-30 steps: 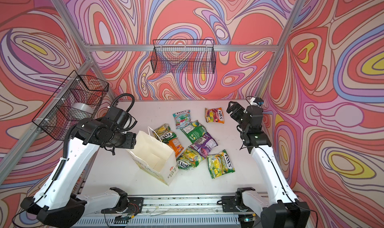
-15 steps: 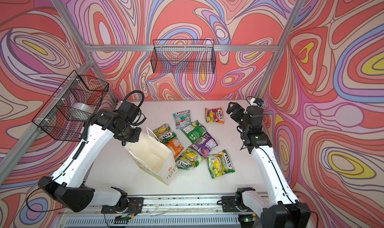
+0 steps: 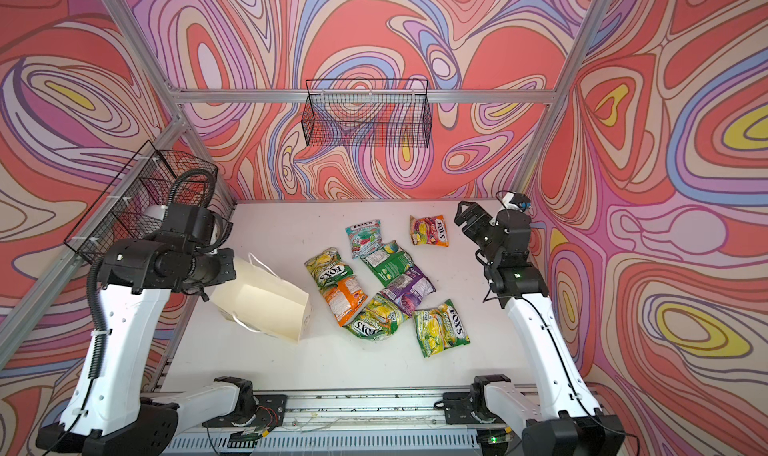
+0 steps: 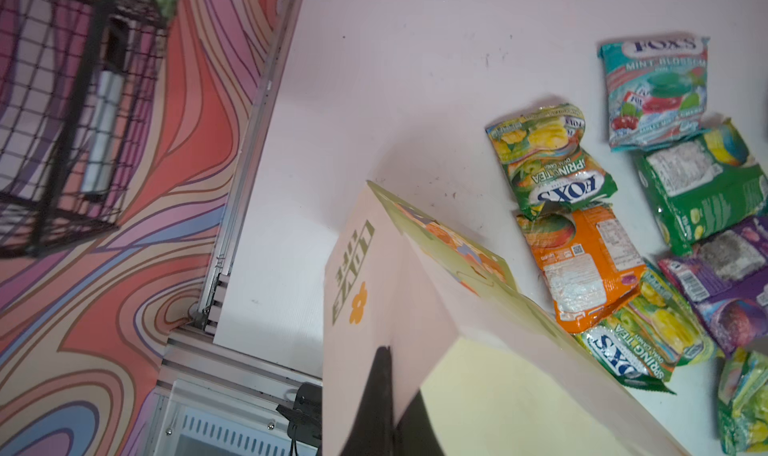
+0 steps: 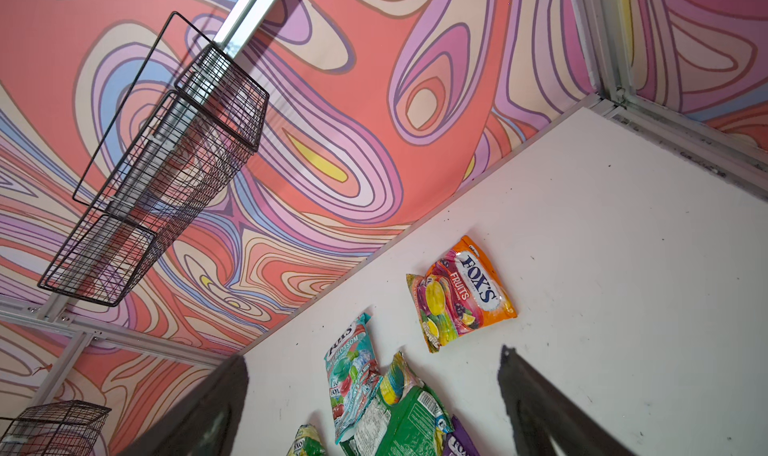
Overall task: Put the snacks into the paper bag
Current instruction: 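Grasp the white paper bag's rim with the left gripper and lift it, then set the paper bag upright and hold it open with the left gripper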
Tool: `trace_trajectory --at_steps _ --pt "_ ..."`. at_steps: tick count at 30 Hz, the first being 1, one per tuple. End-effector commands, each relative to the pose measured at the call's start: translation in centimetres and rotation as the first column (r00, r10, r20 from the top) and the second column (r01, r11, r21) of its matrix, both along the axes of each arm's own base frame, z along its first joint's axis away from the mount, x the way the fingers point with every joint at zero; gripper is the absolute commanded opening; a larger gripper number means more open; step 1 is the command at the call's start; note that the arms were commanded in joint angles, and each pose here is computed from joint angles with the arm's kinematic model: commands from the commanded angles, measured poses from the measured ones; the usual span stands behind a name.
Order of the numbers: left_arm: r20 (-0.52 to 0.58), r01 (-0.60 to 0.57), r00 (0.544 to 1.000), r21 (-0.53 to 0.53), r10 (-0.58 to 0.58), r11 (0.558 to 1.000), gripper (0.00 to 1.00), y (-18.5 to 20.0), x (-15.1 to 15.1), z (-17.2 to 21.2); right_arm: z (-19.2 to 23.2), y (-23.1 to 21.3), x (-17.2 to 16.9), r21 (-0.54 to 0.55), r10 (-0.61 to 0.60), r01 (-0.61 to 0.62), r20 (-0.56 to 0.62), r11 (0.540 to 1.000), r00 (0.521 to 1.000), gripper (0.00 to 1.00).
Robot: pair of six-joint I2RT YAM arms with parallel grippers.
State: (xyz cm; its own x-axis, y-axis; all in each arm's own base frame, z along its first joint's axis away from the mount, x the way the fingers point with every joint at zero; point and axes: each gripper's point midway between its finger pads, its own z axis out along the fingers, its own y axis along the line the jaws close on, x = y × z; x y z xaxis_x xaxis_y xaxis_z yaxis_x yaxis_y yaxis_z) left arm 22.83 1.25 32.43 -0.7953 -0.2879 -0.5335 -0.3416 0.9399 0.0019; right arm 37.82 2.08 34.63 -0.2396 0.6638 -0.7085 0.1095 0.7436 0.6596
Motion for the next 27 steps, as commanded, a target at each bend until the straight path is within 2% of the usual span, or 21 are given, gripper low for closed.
trace_trajectory --at_steps 1,5,10,15,18,20,23,24,27 --pt "0.01 -0.16 0.987 -0.073 0.161 0.984 0.0 1.2 0.3 0.3 0.0 0.4 0.3 0.007 0.015 -0.015 -0.026 1.0 1.0 0.98" --pt "0.08 -0.333 0.931 -0.219 0.357 0.917 0.0 2.3 1.5 1.7 -0.6 0.5 0.4 -0.003 0.021 -0.021 -0.058 1.0 0.998 0.98" --pt "0.133 -0.455 0.835 -0.378 0.534 0.806 0.0 2.7 3.8 3.6 -1.6 1.1 0.7 -0.004 0.055 -0.056 -0.095 0.998 0.994 0.98" --pt "0.065 -0.561 0.745 -0.475 0.664 0.677 0.0 2.7 4.1 2.4 -2.0 1.8 0.8 -0.004 0.089 -0.09 -0.112 0.996 0.99 0.98" --pt "0.004 -0.641 0.674 -0.494 0.739 0.587 0.0 2.9 2.4 -0.2 -2.2 1.9 0.8 -0.005 0.091 -0.093 -0.116 0.996 0.989 0.98" --pt "-0.019 -0.675 0.635 -0.501 0.772 0.542 0.0 3.0 1.1 -1.9 -2.4 2.0 0.8 -0.007 0.097 -0.099 -0.121 0.995 0.988 0.98" --pt "-0.049 -0.657 0.652 -0.536 0.757 0.53 0.0 2.0 0.4 -4.2 -2.6 2.2 1.1 -0.013 0.102 -0.105 -0.13 0.994 0.986 0.98" --pt "-0.063 -0.657 0.656 -0.538 0.752 0.528 0.03 1.8 -0.1 -4.8 -2.7 2.2 1.1 -0.013 0.104 -0.106 -0.131 0.994 0.986 0.98" --pt "-0.059 -0.639 0.686 -0.524 0.725 0.563 0.27 1.5 -1.2 -5.3 -2.7 2.4 1.4 -0.014 0.107 -0.11 -0.132 0.994 0.985 0.98"
